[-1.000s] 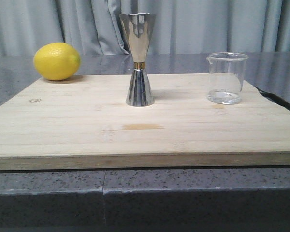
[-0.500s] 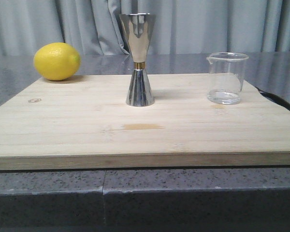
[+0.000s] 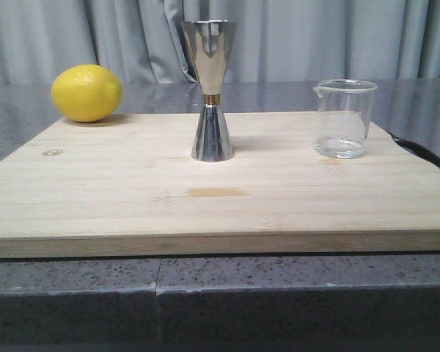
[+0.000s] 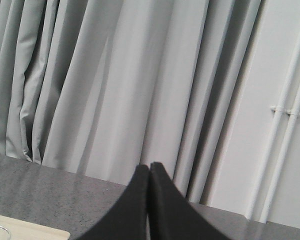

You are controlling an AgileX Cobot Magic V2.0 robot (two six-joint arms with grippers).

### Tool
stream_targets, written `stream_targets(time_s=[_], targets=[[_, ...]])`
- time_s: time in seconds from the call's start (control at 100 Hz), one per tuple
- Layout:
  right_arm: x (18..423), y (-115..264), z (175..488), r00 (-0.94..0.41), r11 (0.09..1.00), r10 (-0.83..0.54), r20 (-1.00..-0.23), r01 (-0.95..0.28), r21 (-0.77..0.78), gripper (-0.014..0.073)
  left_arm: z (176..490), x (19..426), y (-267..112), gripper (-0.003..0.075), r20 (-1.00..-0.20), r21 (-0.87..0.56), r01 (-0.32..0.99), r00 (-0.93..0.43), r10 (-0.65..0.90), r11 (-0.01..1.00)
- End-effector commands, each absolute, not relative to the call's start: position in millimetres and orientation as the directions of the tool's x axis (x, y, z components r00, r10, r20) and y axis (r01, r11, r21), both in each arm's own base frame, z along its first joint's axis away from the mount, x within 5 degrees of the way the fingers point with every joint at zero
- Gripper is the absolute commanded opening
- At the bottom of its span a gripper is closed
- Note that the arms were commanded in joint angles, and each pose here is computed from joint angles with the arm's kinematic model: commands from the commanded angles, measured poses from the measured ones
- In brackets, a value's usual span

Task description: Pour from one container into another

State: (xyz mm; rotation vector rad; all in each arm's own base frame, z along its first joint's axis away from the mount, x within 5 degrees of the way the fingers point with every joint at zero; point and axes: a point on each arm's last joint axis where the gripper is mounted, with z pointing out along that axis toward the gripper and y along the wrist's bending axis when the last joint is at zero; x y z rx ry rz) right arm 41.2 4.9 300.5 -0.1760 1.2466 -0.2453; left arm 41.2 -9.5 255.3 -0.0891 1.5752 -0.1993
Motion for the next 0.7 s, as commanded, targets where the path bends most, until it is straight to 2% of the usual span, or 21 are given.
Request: stream_targets(time_s=[0.0, 0.25, 0.5, 0.69], targets=[[39, 7, 309, 0.325, 0.959, -0.281, -0.903, 0.074, -0.272, -0.0073, 265, 38, -3, -0.0019, -0.971, -0.232, 0.020, 0.053, -0.233, 0.972], [39, 7, 309, 0.324, 0.959, -0.281, -0.903, 0.075, -0.272, -0.0073, 243, 47, 0, -0.0019, -0.961, -0.158, 0.039, 0.226, -0.163, 0.987], [39, 7, 309, 0.323, 0.959, -0.281, -0.903, 0.077, -0.271, -0.0073, 215, 53, -4, -0.0019, -0.969, -0.095, 0.088, 0.220, -0.112, 0.992], [39, 7, 309, 0.323, 0.959, -0.281, -0.903, 0.077, -0.271, -0.0073, 213, 54, -5, -0.0019, -0.974, -0.082, 0.090, 0.206, -0.099, 0.993]])
